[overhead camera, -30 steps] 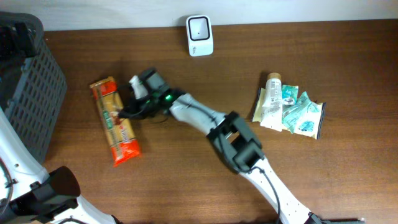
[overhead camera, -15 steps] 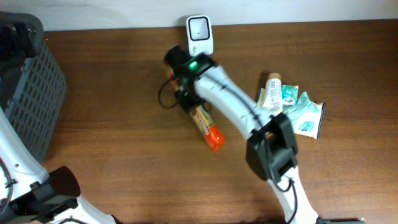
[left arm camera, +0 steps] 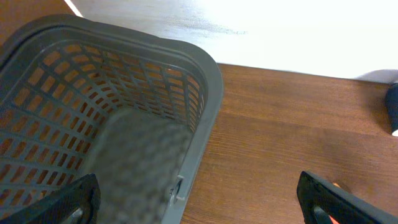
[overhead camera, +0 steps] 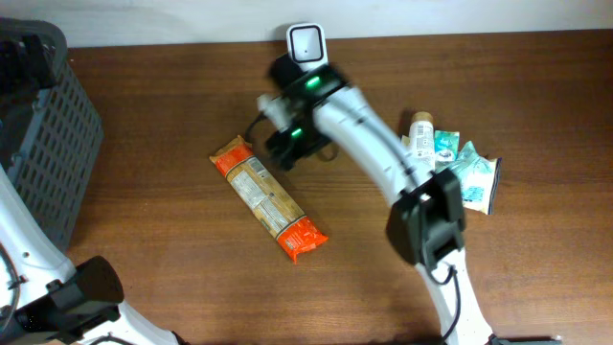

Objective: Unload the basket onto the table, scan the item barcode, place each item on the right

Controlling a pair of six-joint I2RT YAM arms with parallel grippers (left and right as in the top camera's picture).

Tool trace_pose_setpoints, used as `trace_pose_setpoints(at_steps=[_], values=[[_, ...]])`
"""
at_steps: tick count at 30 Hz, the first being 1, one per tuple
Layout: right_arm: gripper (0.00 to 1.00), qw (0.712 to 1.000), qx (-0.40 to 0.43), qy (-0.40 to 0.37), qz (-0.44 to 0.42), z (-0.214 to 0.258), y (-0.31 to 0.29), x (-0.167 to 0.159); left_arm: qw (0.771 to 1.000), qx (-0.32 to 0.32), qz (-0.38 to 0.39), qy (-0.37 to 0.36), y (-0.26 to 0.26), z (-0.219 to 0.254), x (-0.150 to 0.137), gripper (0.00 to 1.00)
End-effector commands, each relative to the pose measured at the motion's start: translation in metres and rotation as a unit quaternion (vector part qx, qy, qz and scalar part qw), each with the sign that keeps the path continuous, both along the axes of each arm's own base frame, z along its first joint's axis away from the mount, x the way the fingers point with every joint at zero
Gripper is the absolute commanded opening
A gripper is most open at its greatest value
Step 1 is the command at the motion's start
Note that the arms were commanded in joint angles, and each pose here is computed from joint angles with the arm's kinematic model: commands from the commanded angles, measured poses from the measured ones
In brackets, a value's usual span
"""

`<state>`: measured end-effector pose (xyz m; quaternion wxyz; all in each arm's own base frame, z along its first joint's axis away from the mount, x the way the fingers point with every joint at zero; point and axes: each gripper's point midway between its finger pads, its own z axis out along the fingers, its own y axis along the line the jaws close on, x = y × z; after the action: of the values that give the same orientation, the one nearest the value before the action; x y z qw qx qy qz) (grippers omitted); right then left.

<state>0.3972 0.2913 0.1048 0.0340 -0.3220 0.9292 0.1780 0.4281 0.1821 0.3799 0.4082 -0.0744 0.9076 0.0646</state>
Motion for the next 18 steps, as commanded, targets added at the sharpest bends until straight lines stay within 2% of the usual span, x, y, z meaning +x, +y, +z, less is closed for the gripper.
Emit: trace_pose_setpoints(at_steps=[1, 7, 10, 11, 13, 16, 17, 18], values=[[0.72, 0.988, 0.103, 0.103, 0.059, -0.032, 0.006, -0.027, 1.0, 0.008, -0.008, -0.01, -0.002, 0.009, -0.002, 0.99], [0.71, 0.985, 0.09, 0.121, 0.086, -0.08, 0.023, -0.054, 1.0, 0.008, -0.008, -0.01, -0.002, 0.009, -0.002, 0.99], [0.7, 0.988, 0.085, 0.116, 0.062, -0.086, 0.027, -0.05, 1.0, 0.008, -0.008, -0.01, -0.002, 0.009, -0.002, 0.99], [0.67, 0.989, 0.087, 0.114, 0.044, -0.092, 0.034, -0.045, 1.0, 0.008, -0.008, -0.01, -0.002, 0.009, -0.002, 0.99], [0.57, 0.986, 0.085, 0.144, 0.027, -0.11, 0.043, -0.054, 1.0, 0.008, -0.008, -0.01, -0.002, 0.009, -0.002, 0.99], [0.34, 0.961, 0.169, 0.216, 0.03, -0.097, 0.069, -0.075, 1.0, 0.008, -0.008, -0.01, -0.002, 0.009, -0.002, 0.99], [0.22, 0.957, 0.177, 0.228, 0.034, -0.097, 0.074, -0.081, 1.0, 0.008, -0.008, -0.01, -0.002, 0.009, -0.002, 0.99], [0.04, 0.956, 0.174, 0.232, 0.04, -0.099, 0.078, -0.087, 1.0, 0.008, -0.008, -0.01, -0.002, 0.009, -0.002, 0.99]])
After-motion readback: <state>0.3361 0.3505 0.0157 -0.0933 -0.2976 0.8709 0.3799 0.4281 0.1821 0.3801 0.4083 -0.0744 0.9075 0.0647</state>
